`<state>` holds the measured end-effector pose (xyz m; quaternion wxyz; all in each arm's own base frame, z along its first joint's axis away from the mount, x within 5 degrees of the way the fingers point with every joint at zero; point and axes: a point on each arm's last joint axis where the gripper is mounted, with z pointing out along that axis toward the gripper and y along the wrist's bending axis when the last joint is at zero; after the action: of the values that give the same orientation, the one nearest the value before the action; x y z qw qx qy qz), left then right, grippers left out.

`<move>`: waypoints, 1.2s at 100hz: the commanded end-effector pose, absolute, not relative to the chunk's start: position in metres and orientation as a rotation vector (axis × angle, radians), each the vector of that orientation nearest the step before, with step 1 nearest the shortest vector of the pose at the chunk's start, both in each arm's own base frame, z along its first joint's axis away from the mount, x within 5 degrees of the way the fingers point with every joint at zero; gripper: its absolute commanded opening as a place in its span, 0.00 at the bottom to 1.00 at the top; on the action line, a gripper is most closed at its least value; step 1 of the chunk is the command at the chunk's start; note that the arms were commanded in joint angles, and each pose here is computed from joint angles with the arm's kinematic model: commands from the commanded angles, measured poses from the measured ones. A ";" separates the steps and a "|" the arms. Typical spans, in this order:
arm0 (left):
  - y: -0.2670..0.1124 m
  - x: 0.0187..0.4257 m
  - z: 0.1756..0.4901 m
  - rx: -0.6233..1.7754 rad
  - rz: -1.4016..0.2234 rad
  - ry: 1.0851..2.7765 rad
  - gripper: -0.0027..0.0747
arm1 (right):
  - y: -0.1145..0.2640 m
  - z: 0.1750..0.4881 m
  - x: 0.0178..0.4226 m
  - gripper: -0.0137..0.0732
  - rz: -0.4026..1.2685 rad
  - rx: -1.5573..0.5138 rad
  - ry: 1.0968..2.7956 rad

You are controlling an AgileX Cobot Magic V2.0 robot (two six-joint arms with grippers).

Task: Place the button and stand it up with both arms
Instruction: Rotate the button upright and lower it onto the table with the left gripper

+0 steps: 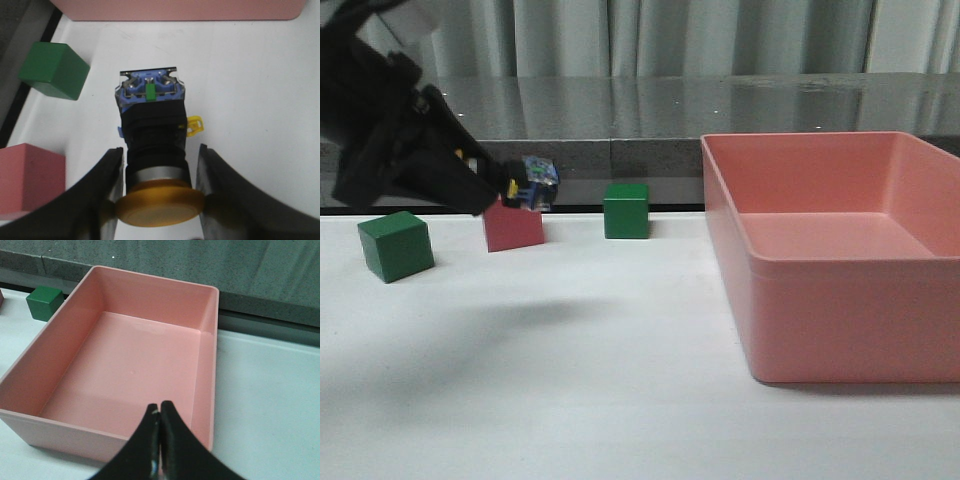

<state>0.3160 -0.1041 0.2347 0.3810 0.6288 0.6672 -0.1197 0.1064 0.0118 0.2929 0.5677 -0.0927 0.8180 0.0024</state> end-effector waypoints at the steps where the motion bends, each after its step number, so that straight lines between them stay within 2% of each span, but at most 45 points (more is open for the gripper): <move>1: -0.105 0.310 0.278 1.633 -0.218 1.718 0.01 | 0.011 0.309 0.108 0.09 -0.001 -0.195 1.826; 12: -0.116 0.308 0.298 1.749 -0.124 1.796 0.01 | 0.011 0.309 0.108 0.09 -0.001 -0.195 1.826; 33: -0.143 0.301 0.317 1.945 0.262 1.825 0.01 | 0.011 0.309 0.108 0.09 -0.001 -0.195 1.826; 47: -0.155 0.301 0.310 2.126 0.467 1.834 0.01 | 0.011 0.309 0.108 0.09 -0.001 -0.195 1.826; 64: -0.167 0.309 0.285 2.337 0.736 1.837 0.01 | 0.011 0.309 0.108 0.09 -0.001 -0.195 1.826; 97: -0.198 0.320 0.238 2.557 0.793 1.817 0.01 | 0.011 0.309 0.108 0.09 -0.001 -0.195 1.826; 120: -0.204 0.320 0.224 2.613 0.787 1.815 0.01 | 0.011 0.309 0.108 0.09 -0.001 -0.195 1.826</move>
<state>0.3223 -0.2040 0.2008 -0.0773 0.8030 0.5490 0.2185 0.1064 0.0118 0.2929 0.5677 -0.0927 0.8180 0.0024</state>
